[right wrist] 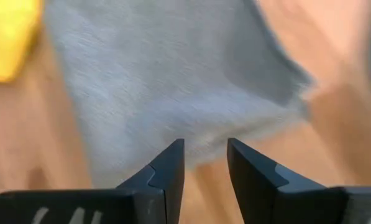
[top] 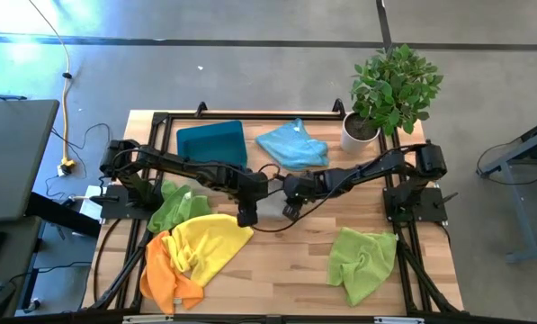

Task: Fold microfiber towels
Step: Fold the gray microfiber cloth, then put the folded gray microfiber cloth into the bin

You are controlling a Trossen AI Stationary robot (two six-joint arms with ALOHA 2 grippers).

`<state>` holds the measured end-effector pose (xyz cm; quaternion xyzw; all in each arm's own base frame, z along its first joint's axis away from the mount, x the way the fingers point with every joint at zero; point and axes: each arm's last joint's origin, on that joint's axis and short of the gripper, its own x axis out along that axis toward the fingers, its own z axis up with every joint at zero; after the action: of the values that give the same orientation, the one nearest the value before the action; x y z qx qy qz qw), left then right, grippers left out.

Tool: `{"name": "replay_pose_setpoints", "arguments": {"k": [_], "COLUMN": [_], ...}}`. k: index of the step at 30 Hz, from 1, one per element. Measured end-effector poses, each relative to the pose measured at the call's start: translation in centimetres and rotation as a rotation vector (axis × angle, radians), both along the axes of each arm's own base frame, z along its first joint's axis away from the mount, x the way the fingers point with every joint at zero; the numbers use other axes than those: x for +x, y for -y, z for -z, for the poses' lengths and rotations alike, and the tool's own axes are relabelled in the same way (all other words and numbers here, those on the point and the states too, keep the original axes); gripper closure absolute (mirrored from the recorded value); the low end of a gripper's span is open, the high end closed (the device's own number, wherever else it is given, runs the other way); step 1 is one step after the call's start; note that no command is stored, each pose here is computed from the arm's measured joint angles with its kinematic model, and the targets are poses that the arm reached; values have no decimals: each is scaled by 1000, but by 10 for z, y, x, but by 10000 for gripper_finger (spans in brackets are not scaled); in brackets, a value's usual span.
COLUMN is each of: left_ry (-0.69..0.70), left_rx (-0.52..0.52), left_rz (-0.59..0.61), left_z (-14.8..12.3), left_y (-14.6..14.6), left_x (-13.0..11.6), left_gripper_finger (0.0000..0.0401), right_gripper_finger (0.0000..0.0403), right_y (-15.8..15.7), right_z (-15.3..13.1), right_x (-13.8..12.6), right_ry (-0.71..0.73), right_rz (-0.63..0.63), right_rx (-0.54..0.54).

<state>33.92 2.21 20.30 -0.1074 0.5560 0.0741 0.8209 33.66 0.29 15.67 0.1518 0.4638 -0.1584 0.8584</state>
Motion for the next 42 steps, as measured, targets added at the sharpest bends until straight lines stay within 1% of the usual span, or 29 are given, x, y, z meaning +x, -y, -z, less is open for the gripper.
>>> {"name": "replay_pose_setpoints", "arguments": {"k": [7,9,14,17,22,26,29,31,33,34,37,39,42], "left_ry": [1,1,5,12,54,103,140,152,150,146,129,118,92], "left_rx": [-17,-25,-49,-60,-73,-57,14,41,32,11,-29,-21,20], "left_rz": [-22,-36,-94,-122,-140,-145,-156,-157,-166,-177,-226,-264,-304], "left_z": [0,0,0,0,-2,-4,-5,-6,-6,-5,-1,4,13], "left_y": [11,13,15,16,18,19,19,19,18,16,8,2,-6], "left_x": [1,1,1,2,6,10,13,14,13,13,14,15,17], "left_gripper_finger": [279,279,279,279,279,279,277,271,261,254,230,214,197], "right_gripper_finger": [289,289,289,289,289,289,289,289,289,289,288,288,288], "right_y": [19,25,42,52,61,62,61,60,60,60,60,60,57], "right_z": [-21,-23,-24,-26,-21,-9,0,5,7,8,7,4,1], "right_x": [-25,-30,-48,-56,-63,-64,-64,-65,-65,-64,-60,-55,-48], "right_ry": [-117,-146,-274,-321,-329,-279,-224,-198,-174,-160,-114,-58,24], "right_rz": [93,119,195,229,249,255,262,280,305,313,309,305,281], "right_rx": [-80,-77,-59,-44,21,84,134,157,174,185,205,231,251]}}
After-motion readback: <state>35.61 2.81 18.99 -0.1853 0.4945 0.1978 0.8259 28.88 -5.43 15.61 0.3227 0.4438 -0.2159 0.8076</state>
